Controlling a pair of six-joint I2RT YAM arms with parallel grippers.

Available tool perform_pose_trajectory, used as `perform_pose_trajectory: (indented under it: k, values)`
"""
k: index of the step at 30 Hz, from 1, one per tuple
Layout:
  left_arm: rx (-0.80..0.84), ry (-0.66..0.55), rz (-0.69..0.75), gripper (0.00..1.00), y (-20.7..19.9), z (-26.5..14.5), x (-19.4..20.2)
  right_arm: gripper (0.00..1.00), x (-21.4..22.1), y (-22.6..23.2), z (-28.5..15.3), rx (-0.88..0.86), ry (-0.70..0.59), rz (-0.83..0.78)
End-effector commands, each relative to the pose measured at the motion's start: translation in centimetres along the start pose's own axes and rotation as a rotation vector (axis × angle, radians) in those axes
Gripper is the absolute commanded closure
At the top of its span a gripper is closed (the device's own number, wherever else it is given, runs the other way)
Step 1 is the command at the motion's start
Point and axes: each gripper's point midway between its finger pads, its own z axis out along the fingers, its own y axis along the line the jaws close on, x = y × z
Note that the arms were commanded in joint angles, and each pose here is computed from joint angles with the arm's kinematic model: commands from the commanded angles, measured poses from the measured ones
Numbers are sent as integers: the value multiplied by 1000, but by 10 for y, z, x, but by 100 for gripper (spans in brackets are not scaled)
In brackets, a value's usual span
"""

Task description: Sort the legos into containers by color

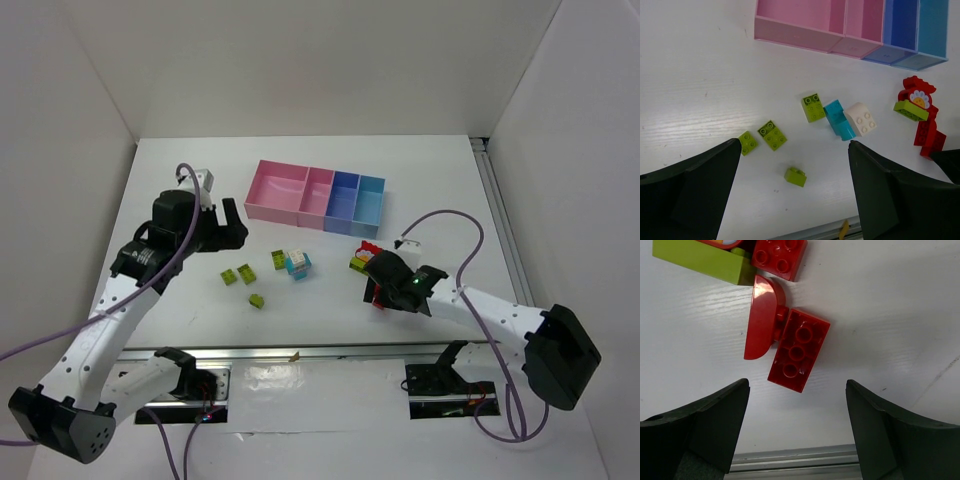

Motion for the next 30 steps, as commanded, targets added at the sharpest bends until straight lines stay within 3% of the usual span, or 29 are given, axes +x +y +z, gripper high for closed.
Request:
perform_pose_trajectory:
  k: [1,4,11,14,18,25,30]
  values:
    - [44,9,39,1,-9,-7,-6,16,-1,15,-1,-57,3,33]
    - [33,14,50,1,-5,-5,-3,23,11,14,8,-40,41,34]
    - [84,49,27,2,-15,0,5,23,19,15,29,-13,50,42]
    - [81,57,27,2,-14,5,8,28,20,6,31,33,39,40]
    - [71,54,18,2,-13,5,7,39,15,-3,33,71,30,65]
    - [60,83,-12,2,-13,7,11,69,-3,-8,6,50,-27,96]
    - [29,165,-21,0,-8,27,28,69,-26,-17,-29,53,-74,97]
